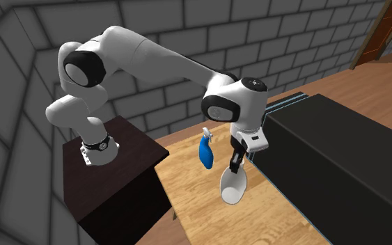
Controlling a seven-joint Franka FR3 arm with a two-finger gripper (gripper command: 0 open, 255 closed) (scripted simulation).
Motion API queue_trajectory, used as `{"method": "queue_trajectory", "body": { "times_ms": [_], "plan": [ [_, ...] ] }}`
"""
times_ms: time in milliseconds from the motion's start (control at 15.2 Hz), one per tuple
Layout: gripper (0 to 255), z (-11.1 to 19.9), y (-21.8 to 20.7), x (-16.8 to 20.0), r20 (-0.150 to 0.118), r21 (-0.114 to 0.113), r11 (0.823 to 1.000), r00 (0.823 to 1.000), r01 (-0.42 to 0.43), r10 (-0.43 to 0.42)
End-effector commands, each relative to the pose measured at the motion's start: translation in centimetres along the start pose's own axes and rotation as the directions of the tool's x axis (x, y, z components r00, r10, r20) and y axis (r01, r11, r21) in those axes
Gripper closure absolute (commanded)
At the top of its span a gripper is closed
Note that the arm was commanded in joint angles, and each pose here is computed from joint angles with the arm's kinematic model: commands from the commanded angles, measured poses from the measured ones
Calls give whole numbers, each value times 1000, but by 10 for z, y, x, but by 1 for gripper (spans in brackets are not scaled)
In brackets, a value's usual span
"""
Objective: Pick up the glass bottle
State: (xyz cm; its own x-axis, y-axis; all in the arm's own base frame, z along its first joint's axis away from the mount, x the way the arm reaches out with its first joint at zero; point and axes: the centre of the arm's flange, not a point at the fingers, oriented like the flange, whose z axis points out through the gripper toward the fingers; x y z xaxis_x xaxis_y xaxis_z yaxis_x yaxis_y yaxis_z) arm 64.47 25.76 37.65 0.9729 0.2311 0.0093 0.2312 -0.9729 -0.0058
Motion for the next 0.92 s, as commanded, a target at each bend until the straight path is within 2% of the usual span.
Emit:
{"method": "queue_trajectory", "body": {
  "times_ms": [0, 726, 858],
  "plan": [
    [255, -10, 0, 0, 0, 0, 1000, 1000, 0, 0],
    [255, -68, 0, 1, 0, 0, 1000, 1000, 0, 0],
    [255, -69, 0, 1, 0, 0, 1000, 1000, 0, 0]
  ]
}}
